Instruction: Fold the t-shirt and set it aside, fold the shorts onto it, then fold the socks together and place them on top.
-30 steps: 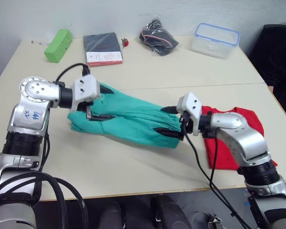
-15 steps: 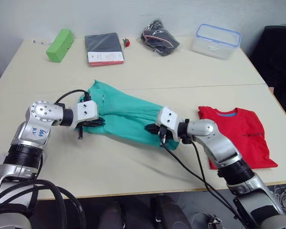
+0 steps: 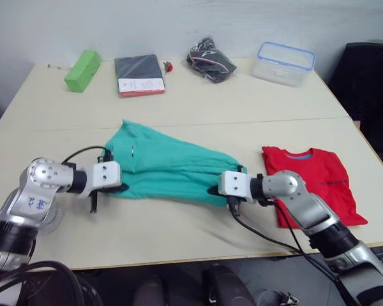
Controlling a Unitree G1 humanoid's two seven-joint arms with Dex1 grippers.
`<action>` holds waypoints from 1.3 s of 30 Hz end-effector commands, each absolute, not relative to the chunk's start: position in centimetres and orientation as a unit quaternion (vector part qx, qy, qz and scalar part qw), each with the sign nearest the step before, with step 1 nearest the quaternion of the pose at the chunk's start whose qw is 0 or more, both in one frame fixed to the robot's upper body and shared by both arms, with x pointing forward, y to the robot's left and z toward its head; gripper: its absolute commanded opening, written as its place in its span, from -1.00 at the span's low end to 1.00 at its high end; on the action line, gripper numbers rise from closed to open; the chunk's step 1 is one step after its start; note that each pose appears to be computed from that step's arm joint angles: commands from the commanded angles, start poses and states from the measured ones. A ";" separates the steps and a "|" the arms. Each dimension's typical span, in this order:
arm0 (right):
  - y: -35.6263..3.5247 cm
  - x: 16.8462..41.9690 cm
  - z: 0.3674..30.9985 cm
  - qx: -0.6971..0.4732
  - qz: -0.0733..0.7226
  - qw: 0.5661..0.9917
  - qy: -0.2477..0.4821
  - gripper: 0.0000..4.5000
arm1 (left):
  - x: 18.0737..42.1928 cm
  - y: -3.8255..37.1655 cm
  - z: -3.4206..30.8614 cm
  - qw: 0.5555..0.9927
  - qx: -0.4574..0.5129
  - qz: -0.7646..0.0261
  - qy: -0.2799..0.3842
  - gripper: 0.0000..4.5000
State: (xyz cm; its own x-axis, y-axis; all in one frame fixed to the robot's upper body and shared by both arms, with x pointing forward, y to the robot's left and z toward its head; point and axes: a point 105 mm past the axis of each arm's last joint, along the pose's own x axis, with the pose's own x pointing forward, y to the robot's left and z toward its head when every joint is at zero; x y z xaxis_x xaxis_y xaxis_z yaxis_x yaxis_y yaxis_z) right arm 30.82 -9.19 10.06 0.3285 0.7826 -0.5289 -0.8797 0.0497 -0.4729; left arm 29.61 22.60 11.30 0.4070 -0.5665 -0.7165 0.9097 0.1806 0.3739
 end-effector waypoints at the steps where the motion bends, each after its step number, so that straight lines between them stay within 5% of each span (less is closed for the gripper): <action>1: -10.6 30.7 9.5 -0.360 0.571 0.732 0.092 -1.00 | 29.2 23.7 10.2 0.756 0.376 -0.475 0.249 -1.00; 5: -10.2 30.1 10.6 -0.346 0.588 0.728 0.062 -1.00 | 29.2 23.8 11.0 0.763 0.376 -0.467 0.243 -1.00; 10: -9.7 30.5 13.3 -0.322 0.564 0.760 -0.013 -0.93 | 31.0 22.1 14.5 0.803 0.368 -0.446 0.145 -0.92; 16: -11.1 28.2 14.5 -0.344 0.581 0.737 -0.029 -0.11 | 29.1 20.7 17.5 0.779 0.383 -0.489 0.086 -0.18; 21: -12.2 25.9 13.3 -0.388 0.594 0.704 -0.012 0.67 | 26.5 22.1 15.8 0.716 0.438 -0.515 0.173 0.49; 30: -12.2 28.5 11.2 -0.456 0.536 0.710 -0.021 0.67 | 29.8 25.2 13.3 0.722 0.519 -0.425 0.168 0.49; 34: -11.9 29.4 10.3 -0.473 0.533 0.702 -0.020 0.26 | 30.7 25.3 12.1 0.723 0.518 -0.423 0.172 0.22; 39: -11.7 29.6 10.8 -0.476 0.538 0.694 -0.042 -0.49 | 30.0 25.5 11.0 0.710 0.513 -0.441 0.196 -0.46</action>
